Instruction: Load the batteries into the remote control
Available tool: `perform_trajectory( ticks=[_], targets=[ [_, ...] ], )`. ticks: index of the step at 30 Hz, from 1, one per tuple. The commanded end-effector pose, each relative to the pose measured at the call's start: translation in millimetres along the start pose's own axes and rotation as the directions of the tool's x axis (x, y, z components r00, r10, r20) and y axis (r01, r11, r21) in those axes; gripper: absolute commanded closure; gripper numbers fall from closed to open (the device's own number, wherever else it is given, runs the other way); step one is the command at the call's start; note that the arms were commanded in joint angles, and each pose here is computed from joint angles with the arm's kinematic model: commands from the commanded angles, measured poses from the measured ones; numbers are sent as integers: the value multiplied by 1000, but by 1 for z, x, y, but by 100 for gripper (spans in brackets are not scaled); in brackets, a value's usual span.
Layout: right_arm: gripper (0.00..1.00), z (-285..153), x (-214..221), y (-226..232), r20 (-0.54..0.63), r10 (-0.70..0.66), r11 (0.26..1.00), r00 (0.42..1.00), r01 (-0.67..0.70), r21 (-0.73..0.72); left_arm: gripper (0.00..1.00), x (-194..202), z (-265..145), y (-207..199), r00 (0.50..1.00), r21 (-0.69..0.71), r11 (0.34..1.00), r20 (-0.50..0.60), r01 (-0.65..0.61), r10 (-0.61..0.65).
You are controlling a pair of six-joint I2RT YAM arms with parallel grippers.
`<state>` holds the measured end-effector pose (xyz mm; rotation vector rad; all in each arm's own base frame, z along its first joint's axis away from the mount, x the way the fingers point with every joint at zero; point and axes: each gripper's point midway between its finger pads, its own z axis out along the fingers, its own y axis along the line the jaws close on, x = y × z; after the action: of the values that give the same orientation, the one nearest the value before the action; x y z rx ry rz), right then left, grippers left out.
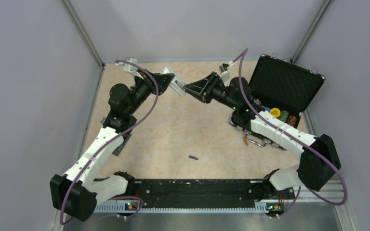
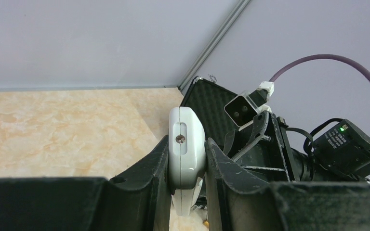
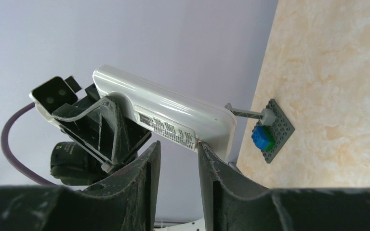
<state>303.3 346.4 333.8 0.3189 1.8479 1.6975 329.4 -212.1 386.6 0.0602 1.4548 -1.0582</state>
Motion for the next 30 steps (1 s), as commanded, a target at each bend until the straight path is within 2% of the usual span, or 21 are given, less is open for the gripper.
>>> perform_trajectory(
  ticks=[1,12,25,30],
  targets=[
    [66,5,-10,1,47,19,999,999,-18,-31,100,-38,-13,-50,992,171,985,129,-11,-12],
    [66,5,-8,6,42,40,995,998,-37,-90,100,-36,-13,-55,992,201,979,109,34,-57],
    [64,-3,-5,32,29,20,971,999,-12,-240,100,-31,-12,-50,989,155,980,66,125,-136],
    [64,-4,-4,29,25,23,974,999,-17,-225,100,-31,-13,-43,990,120,987,77,110,-120]
  ],
)
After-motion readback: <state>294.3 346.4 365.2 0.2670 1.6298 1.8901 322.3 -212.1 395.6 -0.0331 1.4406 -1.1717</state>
